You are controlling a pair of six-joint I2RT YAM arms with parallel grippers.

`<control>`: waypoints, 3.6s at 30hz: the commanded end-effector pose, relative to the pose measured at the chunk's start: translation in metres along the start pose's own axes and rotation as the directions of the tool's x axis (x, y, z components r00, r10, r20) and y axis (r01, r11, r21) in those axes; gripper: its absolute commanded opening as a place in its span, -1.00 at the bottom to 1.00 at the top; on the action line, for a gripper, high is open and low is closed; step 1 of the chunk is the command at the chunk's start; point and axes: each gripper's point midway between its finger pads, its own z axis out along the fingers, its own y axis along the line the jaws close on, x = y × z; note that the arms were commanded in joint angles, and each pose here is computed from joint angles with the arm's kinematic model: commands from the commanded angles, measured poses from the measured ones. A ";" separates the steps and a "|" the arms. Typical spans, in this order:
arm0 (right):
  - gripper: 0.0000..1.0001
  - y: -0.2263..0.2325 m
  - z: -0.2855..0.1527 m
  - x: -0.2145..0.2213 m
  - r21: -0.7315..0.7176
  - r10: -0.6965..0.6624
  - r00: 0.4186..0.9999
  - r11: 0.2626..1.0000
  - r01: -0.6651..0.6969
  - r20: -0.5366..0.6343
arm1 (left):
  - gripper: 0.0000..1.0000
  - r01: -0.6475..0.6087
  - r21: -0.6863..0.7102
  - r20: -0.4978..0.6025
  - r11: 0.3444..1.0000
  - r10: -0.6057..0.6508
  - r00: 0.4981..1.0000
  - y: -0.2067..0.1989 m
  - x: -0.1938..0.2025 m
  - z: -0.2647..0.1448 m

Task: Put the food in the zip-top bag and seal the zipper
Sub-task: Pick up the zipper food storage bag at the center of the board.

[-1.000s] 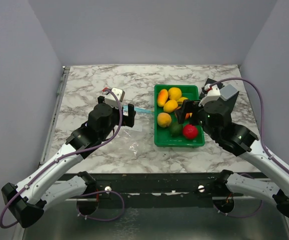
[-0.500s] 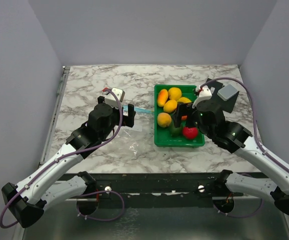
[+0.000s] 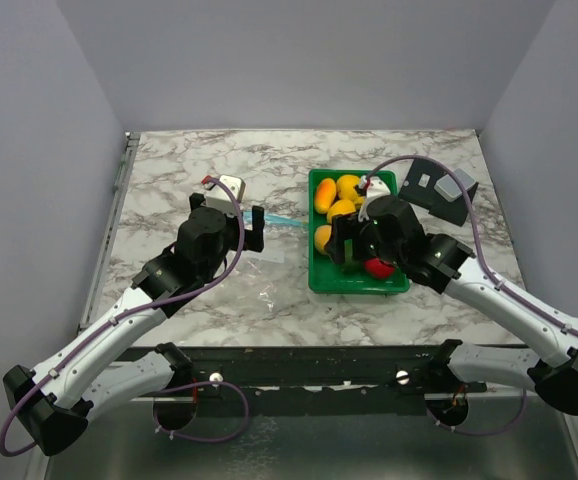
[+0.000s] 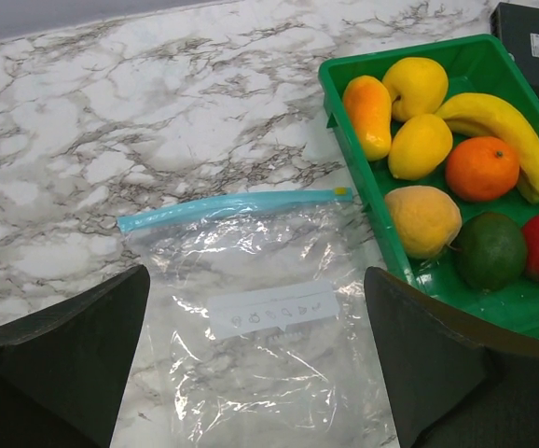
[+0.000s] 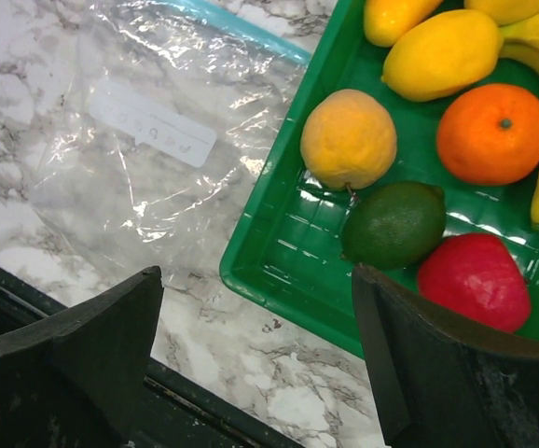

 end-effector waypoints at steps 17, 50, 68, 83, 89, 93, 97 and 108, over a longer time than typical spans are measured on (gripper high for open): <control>0.78 0.073 0.061 -0.022 -0.118 0.008 0.998 0.993 -0.016 -0.063 | 0.97 0.081 -0.331 0.120 0.940 -0.044 0.992 0.068 -0.020 -0.033; 0.93 0.116 0.209 -0.050 -0.187 -0.241 0.961 0.959 0.213 -0.137 | 0.96 0.150 -0.352 0.197 0.924 -0.083 0.977 0.080 -0.032 -0.052; 0.87 0.108 0.244 -0.039 -0.506 -0.276 0.945 0.849 0.154 -0.174 | 0.96 0.142 -0.348 0.191 0.927 -0.079 0.979 0.079 -0.031 -0.050; 0.83 0.100 0.279 -0.023 -0.574 -0.280 0.938 0.811 0.119 -0.202 | 0.96 0.116 -0.345 0.165 0.931 -0.061 0.984 0.075 -0.026 -0.043; 0.80 0.093 0.287 -0.013 -0.588 -0.273 0.936 0.804 0.094 -0.223 | 0.96 0.108 -0.345 0.157 0.932 -0.056 0.986 0.074 -0.025 -0.041; 0.79 0.092 0.289 -0.008 -0.605 -0.277 0.933 0.792 0.087 -0.229 | 0.97 0.104 -0.345 0.154 0.933 -0.053 0.987 0.074 -0.024 -0.040; 0.79 0.090 0.292 -0.004 -0.612 -0.284 0.931 0.786 0.089 -0.229 | 0.97 0.100 -0.342 0.149 0.934 -0.051 0.988 0.073 -0.023 -0.038; 0.67 0.096 0.290 0.012 -0.681 -0.298 0.921 0.731 0.051 -0.250 | 0.97 0.092 -0.342 0.138 0.935 -0.047 0.989 0.072 -0.021 -0.035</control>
